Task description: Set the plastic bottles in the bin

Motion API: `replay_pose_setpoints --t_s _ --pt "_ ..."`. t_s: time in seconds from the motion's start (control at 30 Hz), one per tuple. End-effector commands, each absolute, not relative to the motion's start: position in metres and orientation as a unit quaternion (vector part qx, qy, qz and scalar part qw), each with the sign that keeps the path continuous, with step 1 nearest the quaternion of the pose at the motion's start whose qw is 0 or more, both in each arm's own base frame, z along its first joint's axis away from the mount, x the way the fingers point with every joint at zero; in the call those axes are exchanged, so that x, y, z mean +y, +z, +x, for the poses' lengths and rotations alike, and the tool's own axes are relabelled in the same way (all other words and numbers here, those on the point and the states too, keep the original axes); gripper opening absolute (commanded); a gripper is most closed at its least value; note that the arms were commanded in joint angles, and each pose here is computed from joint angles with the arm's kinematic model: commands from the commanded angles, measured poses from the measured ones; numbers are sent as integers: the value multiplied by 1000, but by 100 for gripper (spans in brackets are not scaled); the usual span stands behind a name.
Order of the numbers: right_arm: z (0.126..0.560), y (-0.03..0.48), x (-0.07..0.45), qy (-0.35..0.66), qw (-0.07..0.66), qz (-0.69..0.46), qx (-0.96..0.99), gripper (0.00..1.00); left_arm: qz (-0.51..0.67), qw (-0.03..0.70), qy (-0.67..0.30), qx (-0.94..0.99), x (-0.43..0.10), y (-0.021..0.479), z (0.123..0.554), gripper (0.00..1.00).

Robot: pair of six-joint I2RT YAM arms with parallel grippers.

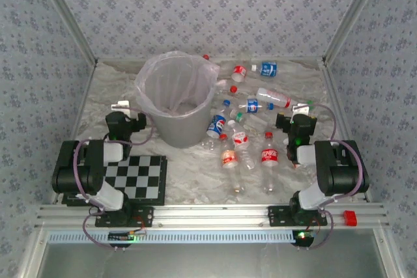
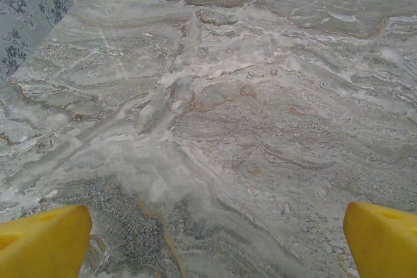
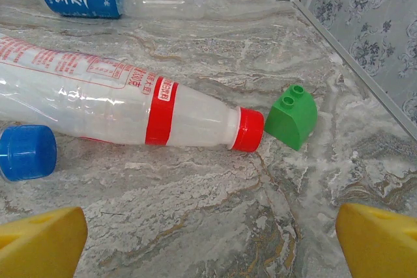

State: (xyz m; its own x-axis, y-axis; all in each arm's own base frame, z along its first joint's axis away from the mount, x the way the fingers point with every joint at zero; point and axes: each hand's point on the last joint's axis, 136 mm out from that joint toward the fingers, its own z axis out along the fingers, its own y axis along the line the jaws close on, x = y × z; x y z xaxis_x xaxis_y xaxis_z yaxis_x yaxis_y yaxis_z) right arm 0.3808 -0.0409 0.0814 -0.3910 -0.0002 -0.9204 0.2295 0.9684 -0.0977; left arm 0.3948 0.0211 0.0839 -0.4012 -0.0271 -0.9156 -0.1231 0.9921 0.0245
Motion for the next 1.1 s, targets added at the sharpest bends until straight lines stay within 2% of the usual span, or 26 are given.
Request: replay_pose_setpoints --t_s 0.0,0.83,0.97,1.07 --pt "384 88 -42 -101 556 75 822 100 -46 557 37 829 20 89 397 99" --pt "385 88 -42 -98 555 75 823 100 -47 556 31 829 21 89 397 99" --pt "388 97 -36 -92 550 57 828 100 -65 545 49 834 27 114 392 99" --pt "385 113 -35 -108 520 65 845 100 -85 539 78 835 37 136 375 99"
